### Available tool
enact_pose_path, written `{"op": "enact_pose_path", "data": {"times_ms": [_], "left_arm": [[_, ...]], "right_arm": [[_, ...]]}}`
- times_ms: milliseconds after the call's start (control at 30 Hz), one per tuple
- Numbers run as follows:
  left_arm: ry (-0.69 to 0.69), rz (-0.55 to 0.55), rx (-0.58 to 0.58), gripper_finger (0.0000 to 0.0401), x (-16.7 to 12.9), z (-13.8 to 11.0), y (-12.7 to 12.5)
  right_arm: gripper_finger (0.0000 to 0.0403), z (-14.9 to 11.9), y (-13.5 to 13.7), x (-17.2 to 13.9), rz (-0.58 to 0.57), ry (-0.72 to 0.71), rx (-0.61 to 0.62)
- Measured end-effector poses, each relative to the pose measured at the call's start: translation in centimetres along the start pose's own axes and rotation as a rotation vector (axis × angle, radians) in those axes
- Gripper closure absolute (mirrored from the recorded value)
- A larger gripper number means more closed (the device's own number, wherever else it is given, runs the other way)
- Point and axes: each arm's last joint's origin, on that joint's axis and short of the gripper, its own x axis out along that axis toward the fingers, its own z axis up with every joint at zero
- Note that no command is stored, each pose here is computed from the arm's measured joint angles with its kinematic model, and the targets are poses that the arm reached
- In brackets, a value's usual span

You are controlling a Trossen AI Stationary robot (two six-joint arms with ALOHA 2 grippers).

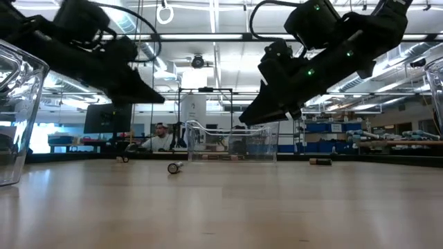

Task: Sort batteries
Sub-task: Put the brown battery into the top middle transparent bin

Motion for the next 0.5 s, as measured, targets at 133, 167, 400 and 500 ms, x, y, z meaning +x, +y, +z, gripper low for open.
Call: {"op": "enact_pose_path", "data": {"times_ms": [133,167,400,500], "left_arm": [[0.170,0.200,-0.088,0.0395,0.7,0.8,1.5],[0.223,0.241,-0.101,0.0395,0.8,1.0,2.0],[0.499,0.621,-0.183,0.0395,-0.5,1.1,6.1],[0.563,0.737,-0.228,0.0395,-0.9,0.4,8.0]], "right_arm": [[0.0245,0.2,0.0,-0.1,0.004,-0.014,0.005],[0.0245,0.2,0.0,-0.1,0.005,-0.014,0.005],[0.0246,0.2,0.1,-0.1,0.006,-0.010,0.003],[0.0247,0.2,0.1,-0.1,0.006,-0.010,0.003]]}}
